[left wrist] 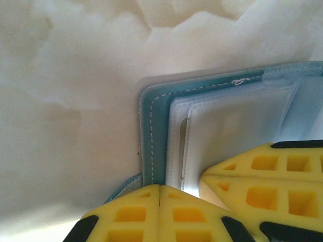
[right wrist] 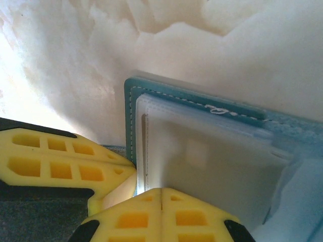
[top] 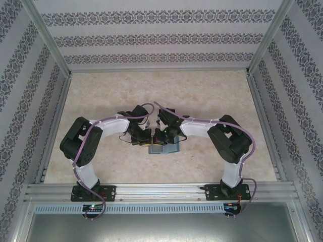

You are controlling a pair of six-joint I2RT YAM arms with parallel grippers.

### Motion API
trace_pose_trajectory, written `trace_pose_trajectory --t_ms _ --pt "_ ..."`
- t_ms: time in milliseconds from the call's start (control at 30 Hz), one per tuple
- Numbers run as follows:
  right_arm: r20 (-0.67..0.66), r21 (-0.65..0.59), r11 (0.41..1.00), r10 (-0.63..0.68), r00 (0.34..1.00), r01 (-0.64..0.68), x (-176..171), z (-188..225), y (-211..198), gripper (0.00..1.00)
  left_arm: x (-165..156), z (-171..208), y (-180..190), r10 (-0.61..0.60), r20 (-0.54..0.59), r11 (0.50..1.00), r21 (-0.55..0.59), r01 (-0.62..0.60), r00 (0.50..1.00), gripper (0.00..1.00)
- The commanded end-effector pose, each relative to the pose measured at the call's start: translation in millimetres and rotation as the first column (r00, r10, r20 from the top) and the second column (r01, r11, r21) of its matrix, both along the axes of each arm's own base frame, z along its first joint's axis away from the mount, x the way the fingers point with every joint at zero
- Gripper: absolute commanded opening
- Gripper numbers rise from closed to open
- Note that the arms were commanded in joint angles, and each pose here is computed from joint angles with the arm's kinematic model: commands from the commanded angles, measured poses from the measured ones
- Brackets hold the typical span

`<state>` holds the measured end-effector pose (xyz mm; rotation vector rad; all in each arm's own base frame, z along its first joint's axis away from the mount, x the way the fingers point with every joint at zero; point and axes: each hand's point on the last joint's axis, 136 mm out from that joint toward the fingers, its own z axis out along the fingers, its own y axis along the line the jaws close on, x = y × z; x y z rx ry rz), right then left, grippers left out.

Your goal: Take the credit cards out of the card holder

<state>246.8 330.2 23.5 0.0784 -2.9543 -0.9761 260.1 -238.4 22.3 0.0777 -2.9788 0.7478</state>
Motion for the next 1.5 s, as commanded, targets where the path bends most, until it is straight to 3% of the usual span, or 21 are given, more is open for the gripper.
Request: trace_pose_trajectory --t_ms 0,433,867,1300,1467 --pt "-0.014 -0.094 0.996 0.009 1.000 -0.010 -8 -11 -13 0.05 -2 -6 3 0.010 -0.020 1.000 0.003 -0.010 1.000 0.00" --pt "0.006 -0.220 0.975 0.036 0.999 -0.034 -9 -11 -31 0.11 3 7 0 0.025 0.006 1.000 -0.017 -0.025 1.000 0.00" --pt "0.026 -0.236 0.971 0.042 0.999 -0.034 -7 -5 -33 0.15 13 22 -30 0.067 0.001 0.980 -0.190 -0.065 0.998 0.00" --pt "0.029 -0.264 0.964 0.037 0.999 -0.028 -8 -6 -38 0.16 6 -1 -25 0.051 -0.052 0.989 -0.137 -0.057 0.997 0.00" --pt "0.041 -0.283 0.959 0.040 0.998 -0.027 -8 -2 -43 0.25 1 -8 -17 0.038 -0.070 0.995 -0.089 -0.044 0.997 0.00"
